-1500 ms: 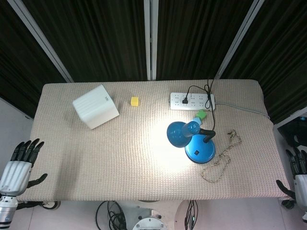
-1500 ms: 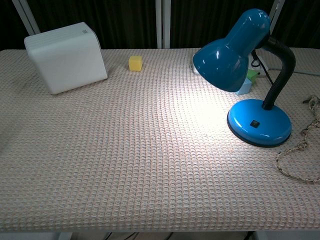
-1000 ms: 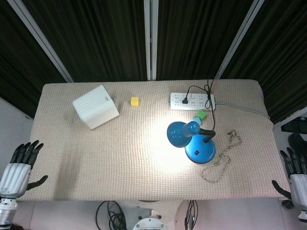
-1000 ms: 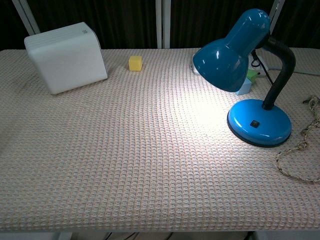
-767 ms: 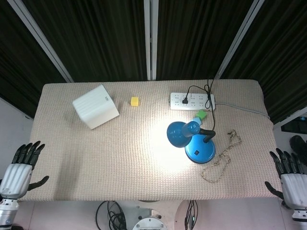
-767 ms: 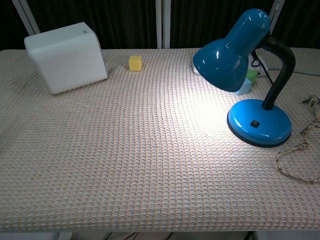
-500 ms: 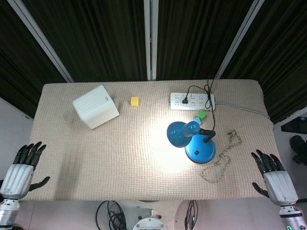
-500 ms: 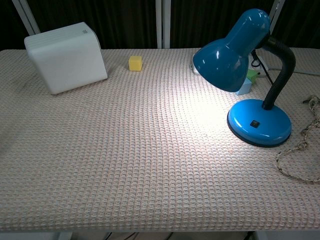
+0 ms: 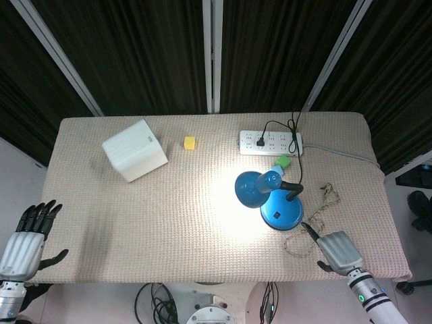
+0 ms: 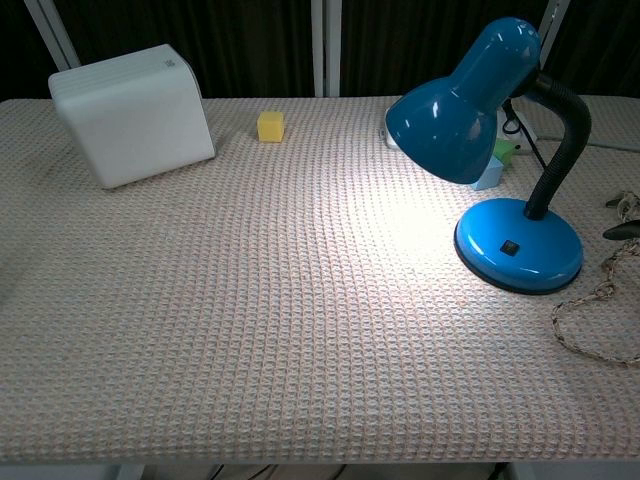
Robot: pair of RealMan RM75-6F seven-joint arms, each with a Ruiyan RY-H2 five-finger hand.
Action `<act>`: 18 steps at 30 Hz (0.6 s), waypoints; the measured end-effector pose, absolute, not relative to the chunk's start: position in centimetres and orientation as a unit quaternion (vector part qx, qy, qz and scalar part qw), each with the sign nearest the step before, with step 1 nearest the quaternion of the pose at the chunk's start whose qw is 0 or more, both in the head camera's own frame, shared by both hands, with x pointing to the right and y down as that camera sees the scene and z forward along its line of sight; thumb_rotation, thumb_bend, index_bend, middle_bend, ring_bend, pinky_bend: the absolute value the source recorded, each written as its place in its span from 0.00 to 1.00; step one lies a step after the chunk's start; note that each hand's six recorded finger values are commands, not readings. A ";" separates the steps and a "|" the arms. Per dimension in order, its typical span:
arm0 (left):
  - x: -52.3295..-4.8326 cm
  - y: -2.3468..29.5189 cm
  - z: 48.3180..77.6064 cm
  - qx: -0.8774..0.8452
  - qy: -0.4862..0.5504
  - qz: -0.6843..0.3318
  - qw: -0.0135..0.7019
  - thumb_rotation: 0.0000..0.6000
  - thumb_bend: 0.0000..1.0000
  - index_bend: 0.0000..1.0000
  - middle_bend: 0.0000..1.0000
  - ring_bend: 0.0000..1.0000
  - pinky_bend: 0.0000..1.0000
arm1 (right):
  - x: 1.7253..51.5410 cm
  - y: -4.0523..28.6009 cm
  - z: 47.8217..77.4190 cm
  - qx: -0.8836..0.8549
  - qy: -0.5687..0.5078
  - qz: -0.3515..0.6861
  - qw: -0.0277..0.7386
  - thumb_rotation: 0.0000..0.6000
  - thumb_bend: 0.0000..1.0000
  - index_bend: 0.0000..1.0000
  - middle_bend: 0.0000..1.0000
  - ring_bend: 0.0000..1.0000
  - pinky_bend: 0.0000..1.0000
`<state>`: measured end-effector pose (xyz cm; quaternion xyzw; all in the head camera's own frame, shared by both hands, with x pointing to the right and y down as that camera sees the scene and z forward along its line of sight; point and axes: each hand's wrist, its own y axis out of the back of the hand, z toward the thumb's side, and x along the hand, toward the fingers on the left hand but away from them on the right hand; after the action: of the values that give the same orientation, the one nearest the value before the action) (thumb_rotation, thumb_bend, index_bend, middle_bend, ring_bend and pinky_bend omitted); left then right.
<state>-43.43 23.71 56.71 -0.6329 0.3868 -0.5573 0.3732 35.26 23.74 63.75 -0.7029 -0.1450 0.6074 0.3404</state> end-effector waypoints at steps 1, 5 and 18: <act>-43.5 23.7 56.7 -0.633 0.388 -0.558 0.372 1.00 0.15 0.05 0.00 0.00 0.00 | 34.9 23.4 64.1 -0.704 -0.137 0.613 0.333 1.00 0.14 0.00 0.91 0.92 0.90; -43.6 23.6 56.7 -0.635 0.392 -0.555 0.366 1.00 0.15 0.05 0.00 0.00 0.00 | 33.3 22.1 65.2 -0.710 -0.112 0.620 0.314 1.00 0.13 0.00 0.91 0.92 0.90; -44.2 23.7 56.6 -0.638 0.403 -0.550 0.358 1.00 0.15 0.05 0.00 0.00 0.00 | 28.7 19.3 66.9 -0.728 -0.073 0.616 0.294 1.00 0.08 0.00 0.91 0.92 0.90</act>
<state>-44.18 23.68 56.56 -0.6377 0.4032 -0.5505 0.3575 28.68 19.30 66.89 -0.7276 -0.0729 0.6157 0.2936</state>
